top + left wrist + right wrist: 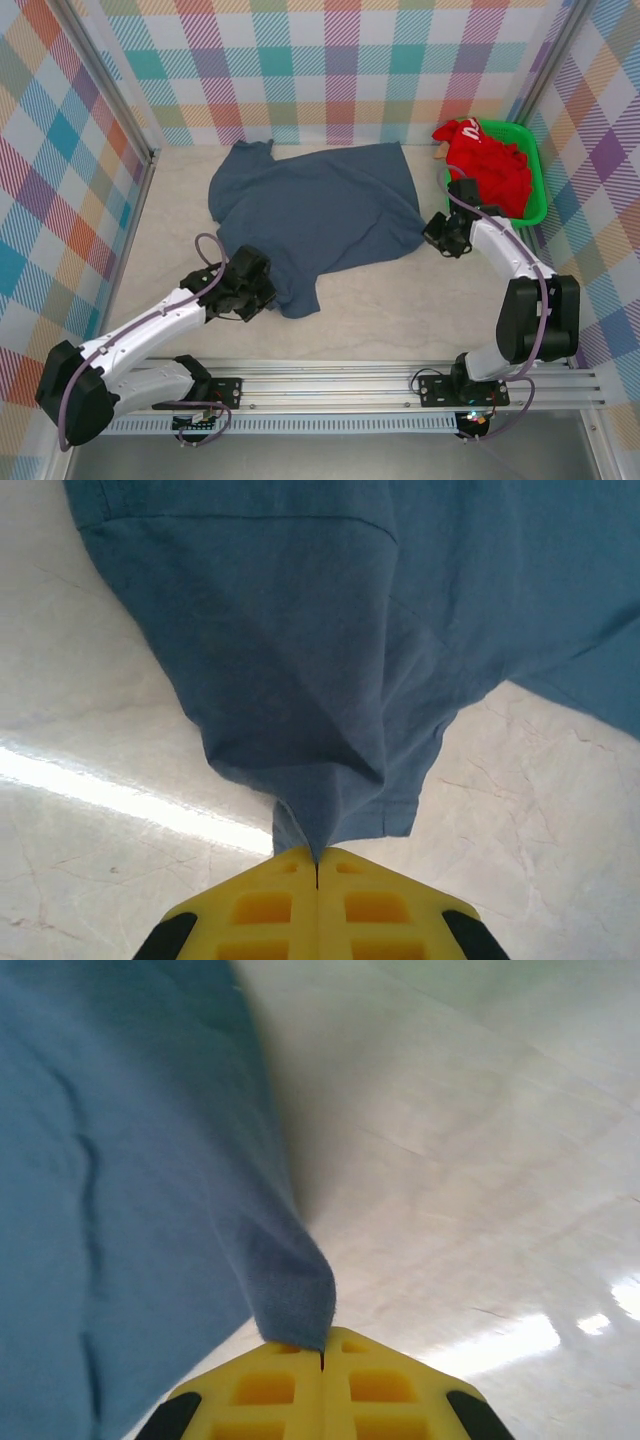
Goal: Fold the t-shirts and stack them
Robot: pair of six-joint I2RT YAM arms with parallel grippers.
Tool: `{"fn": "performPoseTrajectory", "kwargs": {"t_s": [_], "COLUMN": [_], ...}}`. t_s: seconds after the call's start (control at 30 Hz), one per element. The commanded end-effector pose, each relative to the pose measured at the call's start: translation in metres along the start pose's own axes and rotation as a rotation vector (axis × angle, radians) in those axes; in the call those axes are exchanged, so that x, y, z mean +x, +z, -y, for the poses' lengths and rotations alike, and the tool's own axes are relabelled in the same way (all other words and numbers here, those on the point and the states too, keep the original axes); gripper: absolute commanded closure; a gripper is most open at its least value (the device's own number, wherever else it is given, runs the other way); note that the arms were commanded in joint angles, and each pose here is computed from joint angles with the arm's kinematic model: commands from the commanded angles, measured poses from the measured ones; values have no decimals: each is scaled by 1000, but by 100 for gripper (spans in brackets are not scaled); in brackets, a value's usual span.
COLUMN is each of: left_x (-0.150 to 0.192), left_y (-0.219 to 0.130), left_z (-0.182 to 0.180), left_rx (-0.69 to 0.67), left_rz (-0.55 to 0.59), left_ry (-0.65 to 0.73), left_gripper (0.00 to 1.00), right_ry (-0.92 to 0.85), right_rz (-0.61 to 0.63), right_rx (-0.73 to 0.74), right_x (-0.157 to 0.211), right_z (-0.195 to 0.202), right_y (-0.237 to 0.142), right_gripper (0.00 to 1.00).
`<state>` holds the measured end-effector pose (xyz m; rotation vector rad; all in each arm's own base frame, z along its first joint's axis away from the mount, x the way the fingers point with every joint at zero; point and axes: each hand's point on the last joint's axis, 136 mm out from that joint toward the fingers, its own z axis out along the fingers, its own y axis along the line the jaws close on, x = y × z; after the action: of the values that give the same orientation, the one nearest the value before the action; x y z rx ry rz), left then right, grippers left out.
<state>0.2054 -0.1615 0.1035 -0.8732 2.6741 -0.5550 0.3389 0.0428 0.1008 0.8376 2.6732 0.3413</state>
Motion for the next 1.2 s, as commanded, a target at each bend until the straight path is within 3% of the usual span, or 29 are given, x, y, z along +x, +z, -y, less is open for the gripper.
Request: {"fn": "performPoseTrajectory", "kwargs": {"t_s": [0.0, 0.3, 0.47, 0.63, 0.97, 1.17], "left_x": [-7, -28, -28, -9, 35, 44], "left_y": [-15, -57, -59, -43, 30, 42], "left_z": [-12, -62, -74, -88, -36, -31], "left_rx": [-108, -297, -337, -439, -306, -296], "left_rz": [36, 200, 213, 102, -217, -271], "left_ry": [10, -87, -108, -78, 59, 119], "left_gripper": [100, 100, 100, 100, 100, 100], "right_ry": [-26, -56, -77, -73, -92, -97], "right_rz": [-13, -61, -127, -147, -64, -76], "right_rx": [106, 179, 206, 260, 387, 404], "right_x": [12, 35, 57, 64, 29, 29], "right_z": [24, 42, 47, 60, 81, 85], "right_y": [-3, -7, 2, 8, -5, 1], "right_gripper": [100, 100, 100, 100, 100, 100]}}
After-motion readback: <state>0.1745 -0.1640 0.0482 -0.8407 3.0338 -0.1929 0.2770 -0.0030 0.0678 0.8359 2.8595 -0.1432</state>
